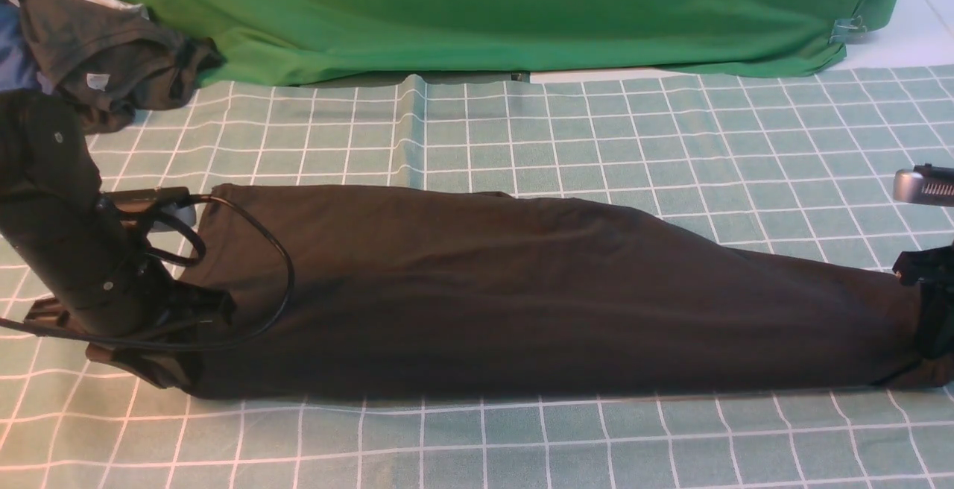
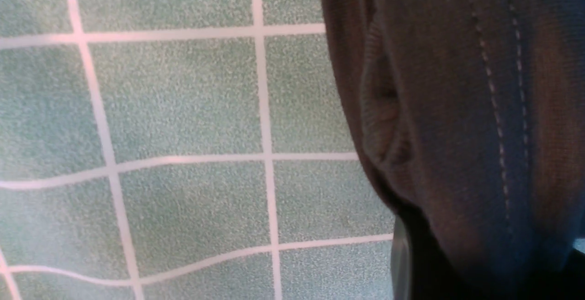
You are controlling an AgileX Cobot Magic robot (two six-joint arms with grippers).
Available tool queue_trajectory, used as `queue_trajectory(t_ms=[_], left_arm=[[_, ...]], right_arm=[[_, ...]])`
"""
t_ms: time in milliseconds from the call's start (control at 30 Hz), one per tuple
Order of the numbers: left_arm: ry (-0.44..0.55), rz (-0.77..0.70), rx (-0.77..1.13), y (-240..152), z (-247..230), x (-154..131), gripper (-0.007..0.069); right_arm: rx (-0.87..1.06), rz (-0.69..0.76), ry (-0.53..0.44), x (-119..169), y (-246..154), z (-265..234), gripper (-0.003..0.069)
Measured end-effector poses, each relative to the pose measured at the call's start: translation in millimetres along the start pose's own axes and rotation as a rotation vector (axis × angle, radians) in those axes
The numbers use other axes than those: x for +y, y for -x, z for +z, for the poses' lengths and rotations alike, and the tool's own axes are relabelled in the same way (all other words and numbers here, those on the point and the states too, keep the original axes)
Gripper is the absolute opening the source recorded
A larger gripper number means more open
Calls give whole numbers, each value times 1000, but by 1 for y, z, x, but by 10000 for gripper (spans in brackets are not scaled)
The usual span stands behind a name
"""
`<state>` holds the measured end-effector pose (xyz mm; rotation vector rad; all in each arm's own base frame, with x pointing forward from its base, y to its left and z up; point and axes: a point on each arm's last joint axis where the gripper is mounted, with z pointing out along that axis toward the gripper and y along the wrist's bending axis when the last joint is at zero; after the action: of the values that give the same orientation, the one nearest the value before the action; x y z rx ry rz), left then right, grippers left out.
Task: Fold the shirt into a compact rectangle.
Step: 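Pull the folded dark garment lengthwise by its ends to straighten it flat on the table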
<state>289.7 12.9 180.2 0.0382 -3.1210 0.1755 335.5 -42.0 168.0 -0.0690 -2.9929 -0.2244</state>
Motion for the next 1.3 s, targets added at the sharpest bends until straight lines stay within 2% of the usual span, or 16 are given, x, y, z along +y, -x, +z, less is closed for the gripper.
queue_trajectory(t_ms=[67,133,200,233,300,400,467,567,600,667,767,900,1000,1167,1200,1300], left_arm=[[15,-4,7,0,-1,1,223],[40,-9,19,1,-6,3,304],[63,-3,27,2,-10,5,359],[101,3,34,6,-19,8,427],[137,-23,18,13,-34,10,495],[140,-72,-58,26,-58,8,541],[118,-78,-87,29,-65,5,538],[12,-34,-128,25,-81,-7,398],[9,-28,-131,23,-83,-7,385],[-11,-25,-157,14,-91,-11,176],[-9,-23,-208,1,-98,-12,49],[-9,-21,-277,-21,-110,-15,11],[-24,-22,-334,-39,-122,-19,11],[-61,-18,-447,-68,-146,-26,11],[-63,-17,-449,-69,-147,-27,11],[-74,-1,-527,-90,-165,-31,11]], right_arm=[[-14,-1,-2,1,-1,-4,510],[-34,-2,-5,2,-4,-11,570],[-55,4,-7,3,-6,-18,577],[-91,9,-11,5,-9,-27,578],[-147,7,-18,7,-12,-38,578],[-243,-1,-32,9,-10,-49,584],[-263,-6,-35,10,-8,-49,588],[-250,-14,-35,13,-3,-41,589],[-248,-14,-35,13,-3,-40,589],[-217,-14,-32,13,2,-28,589],[-188,-10,-30,10,8,-15,589],[-150,-5,-25,8,13,0,585],[-146,-29,-24,12,15,5,547],[-140,-120,-25,29,19,14,371],[-138,-123,-25,30,20,14,363],[-116,-187,-26,35,20,19,208]])
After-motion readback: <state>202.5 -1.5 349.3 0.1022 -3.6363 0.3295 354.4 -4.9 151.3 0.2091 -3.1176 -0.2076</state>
